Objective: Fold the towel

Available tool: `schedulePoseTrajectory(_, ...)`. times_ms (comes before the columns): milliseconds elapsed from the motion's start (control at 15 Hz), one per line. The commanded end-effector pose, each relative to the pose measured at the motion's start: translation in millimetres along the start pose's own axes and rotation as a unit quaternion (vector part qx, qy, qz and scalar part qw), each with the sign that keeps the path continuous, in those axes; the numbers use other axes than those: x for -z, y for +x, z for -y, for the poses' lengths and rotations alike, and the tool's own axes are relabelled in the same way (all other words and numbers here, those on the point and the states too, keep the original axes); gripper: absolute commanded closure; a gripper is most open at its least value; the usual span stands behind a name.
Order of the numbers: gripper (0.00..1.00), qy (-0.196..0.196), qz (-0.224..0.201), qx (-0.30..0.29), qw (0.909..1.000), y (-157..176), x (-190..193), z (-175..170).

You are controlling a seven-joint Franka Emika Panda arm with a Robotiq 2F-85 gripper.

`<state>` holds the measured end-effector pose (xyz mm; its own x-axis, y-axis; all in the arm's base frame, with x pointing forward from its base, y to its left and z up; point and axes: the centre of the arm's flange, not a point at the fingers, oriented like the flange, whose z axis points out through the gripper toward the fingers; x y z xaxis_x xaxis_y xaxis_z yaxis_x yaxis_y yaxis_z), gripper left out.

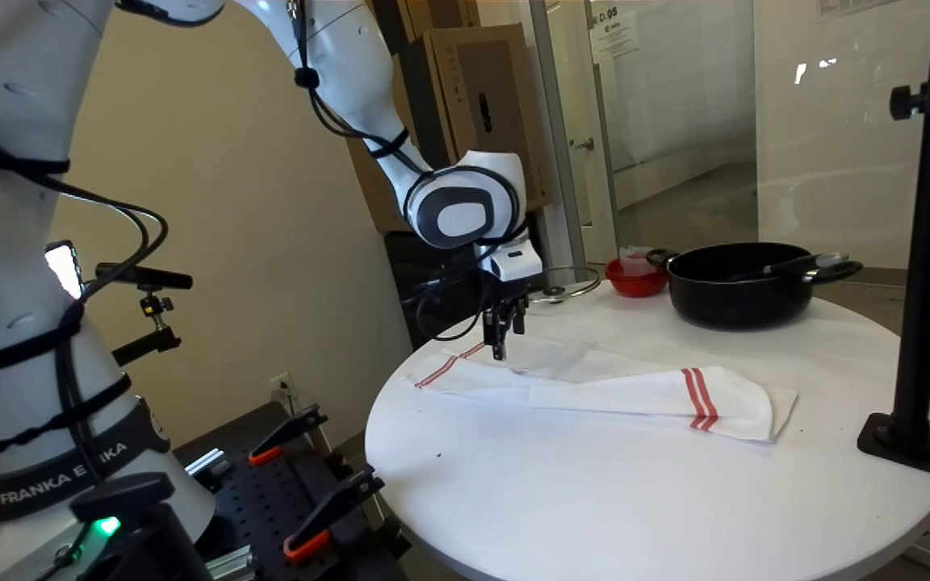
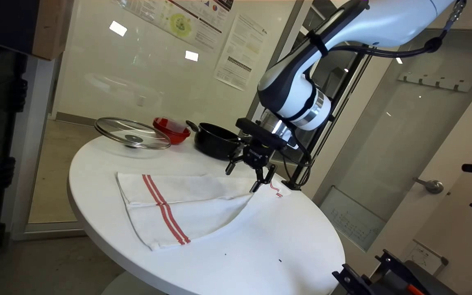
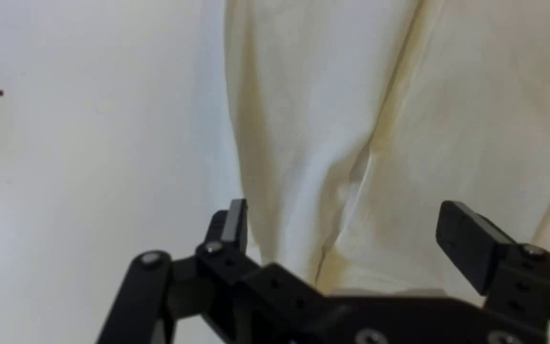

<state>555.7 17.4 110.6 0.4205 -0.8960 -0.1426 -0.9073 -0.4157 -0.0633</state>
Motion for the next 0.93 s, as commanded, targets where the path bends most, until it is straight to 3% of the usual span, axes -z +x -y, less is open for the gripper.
schedulePoseTrajectory(0, 0.0, -0.028, 0.029, 0.041, 0.9984, -48, -20, 13)
schedulePoseTrajectory(333, 0.0, -0.063, 0.052, 0.104, 0.9912, -117, -48, 23)
schedulePoseTrajectory(867, 0.0, -0.063, 0.067, 0.162, 0.9825, -206, -63, 15)
